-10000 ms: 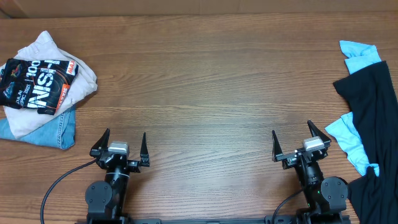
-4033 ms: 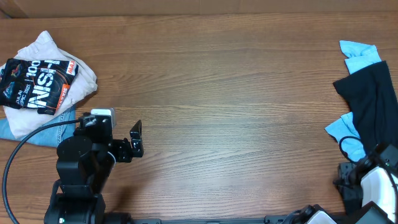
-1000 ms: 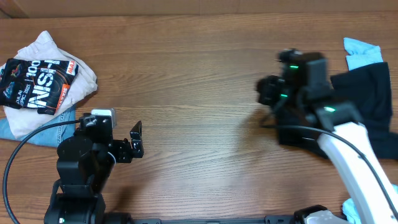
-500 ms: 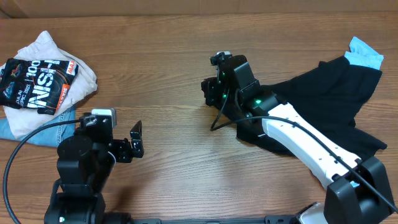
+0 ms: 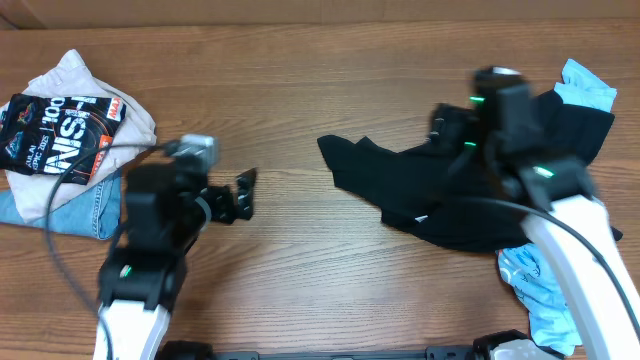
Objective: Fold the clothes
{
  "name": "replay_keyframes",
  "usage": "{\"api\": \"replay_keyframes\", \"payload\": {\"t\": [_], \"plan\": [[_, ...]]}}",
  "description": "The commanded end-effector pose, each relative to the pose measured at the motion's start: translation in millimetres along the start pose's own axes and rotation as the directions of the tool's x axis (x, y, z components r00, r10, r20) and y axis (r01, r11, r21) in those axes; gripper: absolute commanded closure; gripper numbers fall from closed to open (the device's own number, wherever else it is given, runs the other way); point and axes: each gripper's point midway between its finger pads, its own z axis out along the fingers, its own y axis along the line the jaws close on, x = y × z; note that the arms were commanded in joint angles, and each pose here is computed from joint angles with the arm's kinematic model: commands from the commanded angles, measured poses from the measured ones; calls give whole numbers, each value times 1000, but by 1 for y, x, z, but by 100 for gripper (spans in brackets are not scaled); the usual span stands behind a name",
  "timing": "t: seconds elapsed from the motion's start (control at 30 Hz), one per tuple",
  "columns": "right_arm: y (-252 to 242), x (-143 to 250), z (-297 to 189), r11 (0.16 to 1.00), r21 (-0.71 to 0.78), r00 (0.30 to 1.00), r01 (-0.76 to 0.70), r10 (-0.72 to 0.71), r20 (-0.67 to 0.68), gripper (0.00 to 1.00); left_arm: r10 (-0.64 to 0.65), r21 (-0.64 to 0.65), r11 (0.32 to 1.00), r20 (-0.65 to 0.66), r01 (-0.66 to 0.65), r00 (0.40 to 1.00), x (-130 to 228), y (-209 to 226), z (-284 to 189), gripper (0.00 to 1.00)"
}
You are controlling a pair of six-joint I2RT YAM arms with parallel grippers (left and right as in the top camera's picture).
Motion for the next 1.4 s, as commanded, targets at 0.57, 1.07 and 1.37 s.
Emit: {"api": "replay_keyframes", "payload": {"t": [0.57,1.07,1.37], "plan": [[-100,17,-59,957,230,982,-179,188,-18,0,-316,215,870,-448,443,837,97,-134,193,0],[-102,21,-59,955,238,981,-176,189,-35,0,-334,217,861,-440,459,834,114,-145,246,81],[-102,22,-59,955,240,981,-175,189,-36,0,-262,403,850,-232,338,937,4,-160,218,96]]}}
